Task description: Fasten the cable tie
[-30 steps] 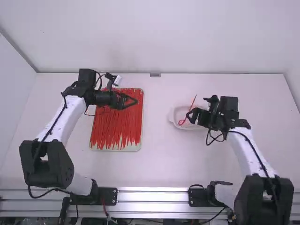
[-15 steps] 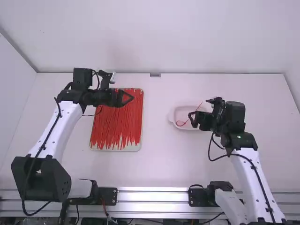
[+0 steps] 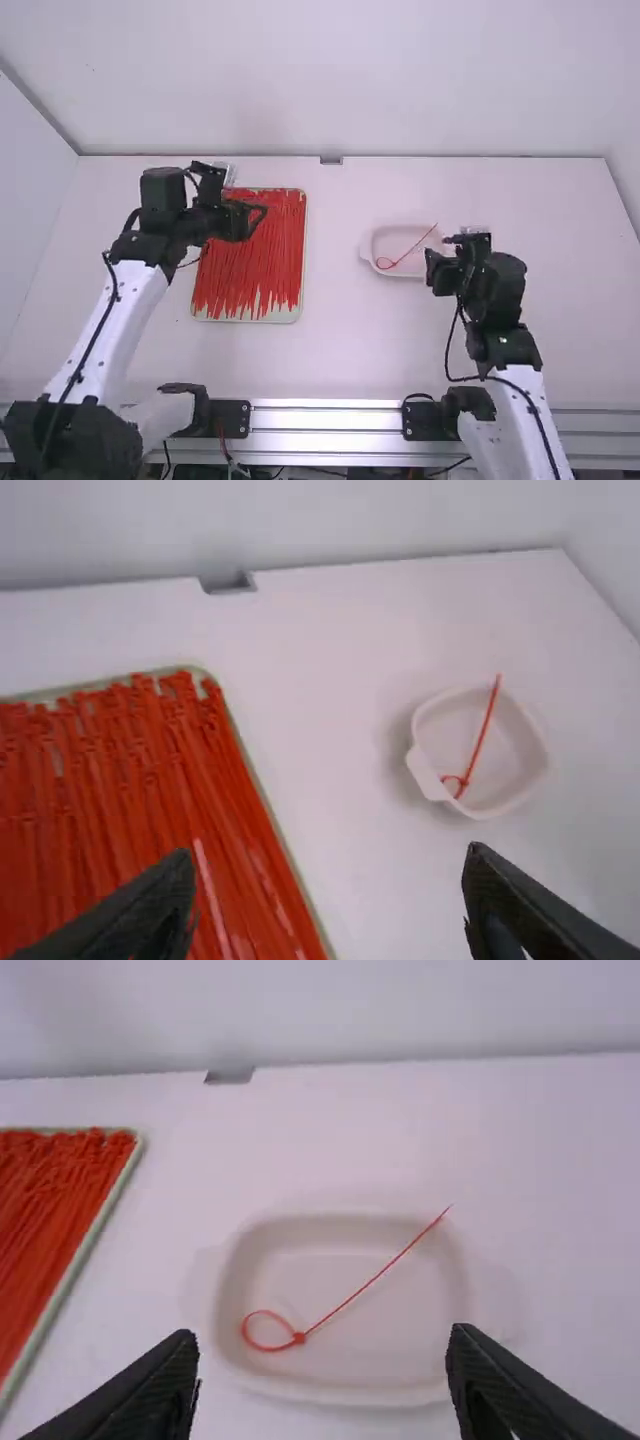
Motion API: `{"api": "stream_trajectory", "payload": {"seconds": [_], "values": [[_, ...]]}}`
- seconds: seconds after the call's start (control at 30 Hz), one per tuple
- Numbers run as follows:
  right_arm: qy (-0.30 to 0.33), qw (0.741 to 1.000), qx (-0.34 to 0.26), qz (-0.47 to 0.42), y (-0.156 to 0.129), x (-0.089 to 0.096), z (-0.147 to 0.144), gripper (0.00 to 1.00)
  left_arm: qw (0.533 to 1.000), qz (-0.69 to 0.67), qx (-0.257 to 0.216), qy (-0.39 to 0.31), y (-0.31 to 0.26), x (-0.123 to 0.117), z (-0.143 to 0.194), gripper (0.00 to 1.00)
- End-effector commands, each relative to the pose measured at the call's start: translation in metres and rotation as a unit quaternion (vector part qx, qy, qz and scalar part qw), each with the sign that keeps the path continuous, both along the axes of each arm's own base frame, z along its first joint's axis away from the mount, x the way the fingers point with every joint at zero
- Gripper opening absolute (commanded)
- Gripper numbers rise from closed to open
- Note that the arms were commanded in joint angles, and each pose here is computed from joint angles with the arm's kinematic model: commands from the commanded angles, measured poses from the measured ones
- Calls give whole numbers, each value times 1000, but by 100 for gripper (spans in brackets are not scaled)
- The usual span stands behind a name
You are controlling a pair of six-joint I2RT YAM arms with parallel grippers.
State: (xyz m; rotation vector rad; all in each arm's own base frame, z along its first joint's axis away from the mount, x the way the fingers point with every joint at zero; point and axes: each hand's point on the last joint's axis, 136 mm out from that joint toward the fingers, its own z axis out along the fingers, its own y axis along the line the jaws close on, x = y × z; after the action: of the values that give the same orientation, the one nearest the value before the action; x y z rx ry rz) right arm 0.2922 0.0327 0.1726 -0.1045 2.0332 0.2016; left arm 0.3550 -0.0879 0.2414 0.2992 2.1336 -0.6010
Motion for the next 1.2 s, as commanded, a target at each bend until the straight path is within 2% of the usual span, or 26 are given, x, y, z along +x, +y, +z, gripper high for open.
{"api": "stream_trajectory", "payload": {"seconds": [0.0,0.13,0.43,0.63,0.97,1.17], "values": [[-19,998,-29,-45,-18,-4,-5,59,999,30,24,-24,10,-5,2,64],[-47,995,-42,-76,-30,-12,-11,50,995,66,45,-65,23,-10,6,55],[-47,995,-42,-76,-30,-38,-62,29,967,172,87,-169,61,-29,14,33],[-48,995,-42,-76,-30,-46,-86,19,953,227,114,-167,82,-50,-11,20],[-121,989,-36,-79,-30,-44,-52,4,948,241,121,-166,88,-80,-56,0],[-153,984,-33,-80,-30,-45,-37,0,948,241,121,-166,88,-92,-81,0]]}}
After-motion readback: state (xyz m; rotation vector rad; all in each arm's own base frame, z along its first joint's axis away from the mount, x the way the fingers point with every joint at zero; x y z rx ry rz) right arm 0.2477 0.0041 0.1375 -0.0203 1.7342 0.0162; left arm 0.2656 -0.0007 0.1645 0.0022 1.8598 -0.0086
